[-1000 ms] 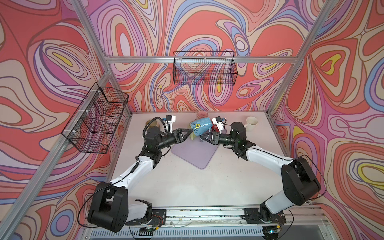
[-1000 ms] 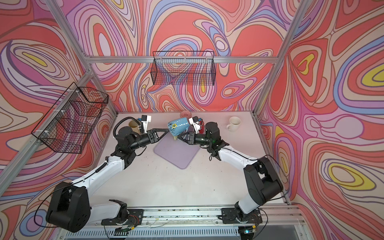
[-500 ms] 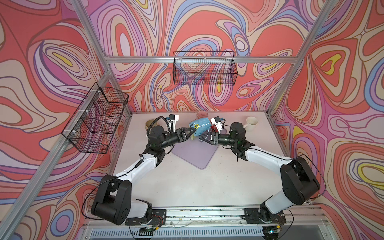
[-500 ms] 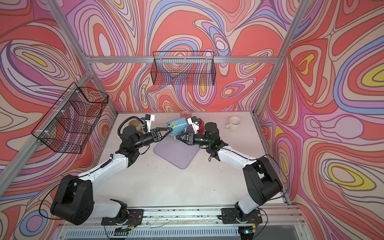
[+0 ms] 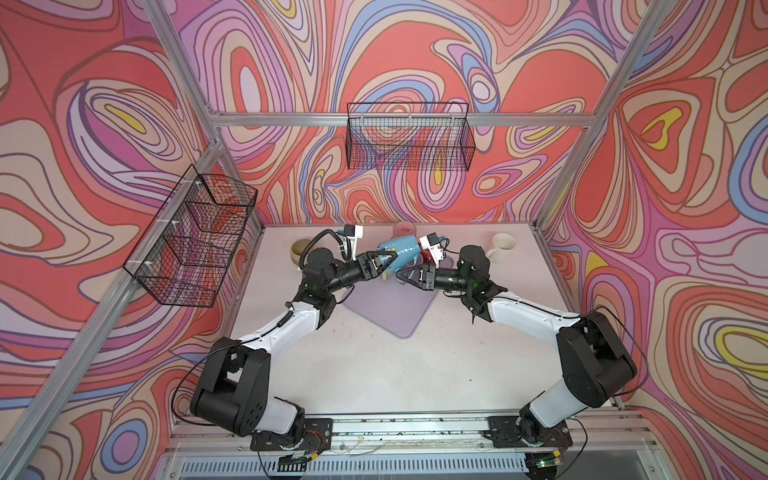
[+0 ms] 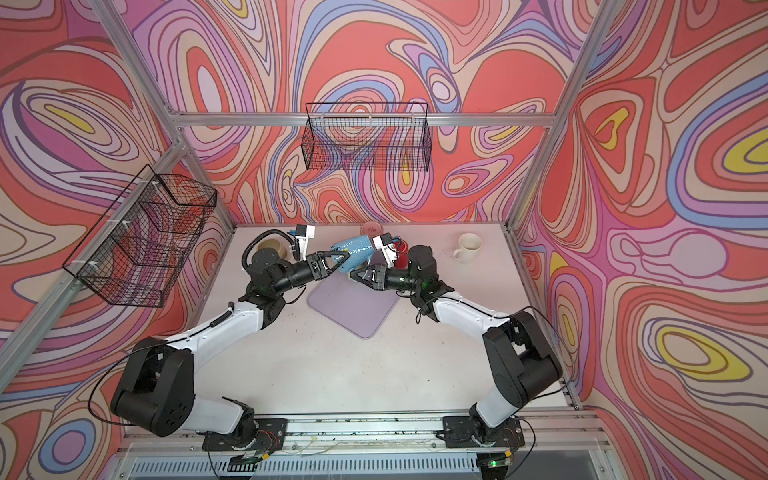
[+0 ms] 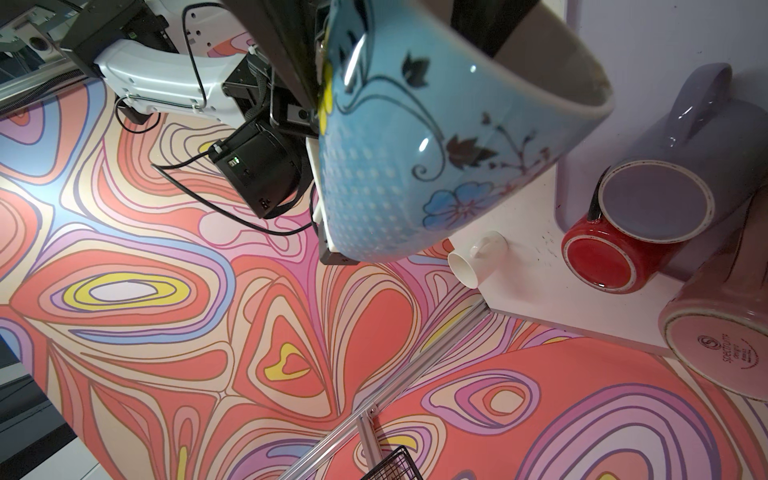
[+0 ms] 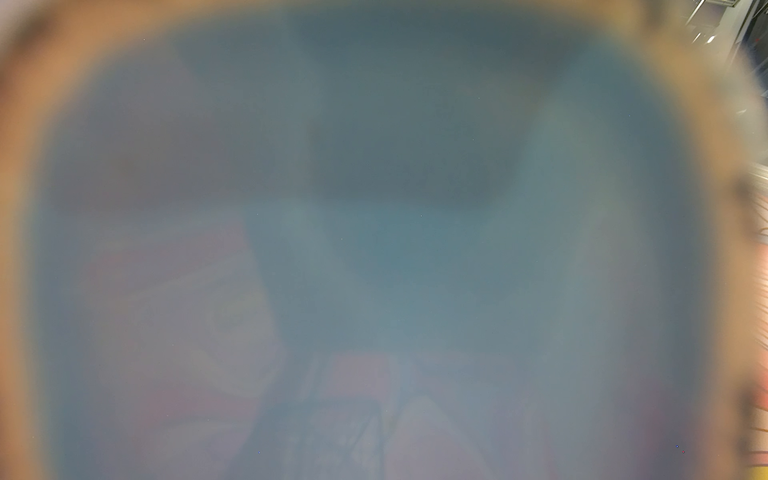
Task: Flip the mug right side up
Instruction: 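Close the left gripper on the blue mug's rim while the right gripper holds it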
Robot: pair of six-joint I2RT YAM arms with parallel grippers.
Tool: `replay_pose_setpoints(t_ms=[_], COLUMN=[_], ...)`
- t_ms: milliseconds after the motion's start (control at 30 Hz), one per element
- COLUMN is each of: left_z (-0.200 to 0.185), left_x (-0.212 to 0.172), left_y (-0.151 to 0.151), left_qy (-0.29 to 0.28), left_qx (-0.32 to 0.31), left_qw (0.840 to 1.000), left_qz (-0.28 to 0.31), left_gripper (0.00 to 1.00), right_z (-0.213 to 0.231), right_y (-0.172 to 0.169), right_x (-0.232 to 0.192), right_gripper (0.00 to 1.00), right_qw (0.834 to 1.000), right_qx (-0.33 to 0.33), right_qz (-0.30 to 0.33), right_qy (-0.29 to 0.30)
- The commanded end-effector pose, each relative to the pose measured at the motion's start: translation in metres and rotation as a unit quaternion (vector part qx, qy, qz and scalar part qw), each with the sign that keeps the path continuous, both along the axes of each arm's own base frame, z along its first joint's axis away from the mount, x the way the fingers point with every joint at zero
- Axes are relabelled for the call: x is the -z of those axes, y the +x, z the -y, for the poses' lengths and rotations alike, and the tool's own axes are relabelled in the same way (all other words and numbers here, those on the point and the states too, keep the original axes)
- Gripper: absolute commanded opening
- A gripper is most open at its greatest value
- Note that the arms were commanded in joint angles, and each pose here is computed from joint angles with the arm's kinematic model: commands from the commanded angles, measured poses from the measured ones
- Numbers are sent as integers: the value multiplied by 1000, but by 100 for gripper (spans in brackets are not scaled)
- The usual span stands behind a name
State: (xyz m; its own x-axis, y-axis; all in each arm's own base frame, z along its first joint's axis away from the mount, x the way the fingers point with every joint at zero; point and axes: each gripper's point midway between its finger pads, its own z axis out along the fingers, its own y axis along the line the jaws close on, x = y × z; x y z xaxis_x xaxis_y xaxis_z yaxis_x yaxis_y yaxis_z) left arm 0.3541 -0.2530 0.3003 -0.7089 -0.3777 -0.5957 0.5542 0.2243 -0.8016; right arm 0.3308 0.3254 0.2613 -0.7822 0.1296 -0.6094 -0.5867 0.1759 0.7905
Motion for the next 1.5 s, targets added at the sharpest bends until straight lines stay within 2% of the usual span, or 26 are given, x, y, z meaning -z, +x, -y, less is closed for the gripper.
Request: replay_pose_setpoints(t_ms=[0, 500, 933, 1233, 1467], left_z=[2, 6, 6, 5, 3], left_x=[-17, -20, -23, -25, -29], left_y=[0, -1, -1, -2, -2], left_qy=[-15, -30, -38, -46, -50], left_qx=[3, 12, 14, 8, 3], left_qw=[1000, 999, 998, 998, 997], left_qz=[26, 33, 41, 49, 60], left_gripper=[49, 27, 15, 0, 0], right_z=[-6, -10, -11, -11, -12], right_y=[-1, -3, -2, -1, 0], right_x=[-27, -35, -34, -29, -28], right_gripper=[13, 13, 17, 27, 36], right_qw=[998, 997, 996, 996, 996], right_qx=[-11, -24, -27, -24, -23], right_qz=[55, 59, 55, 53, 54], right_qy=[31, 54, 62, 61, 60])
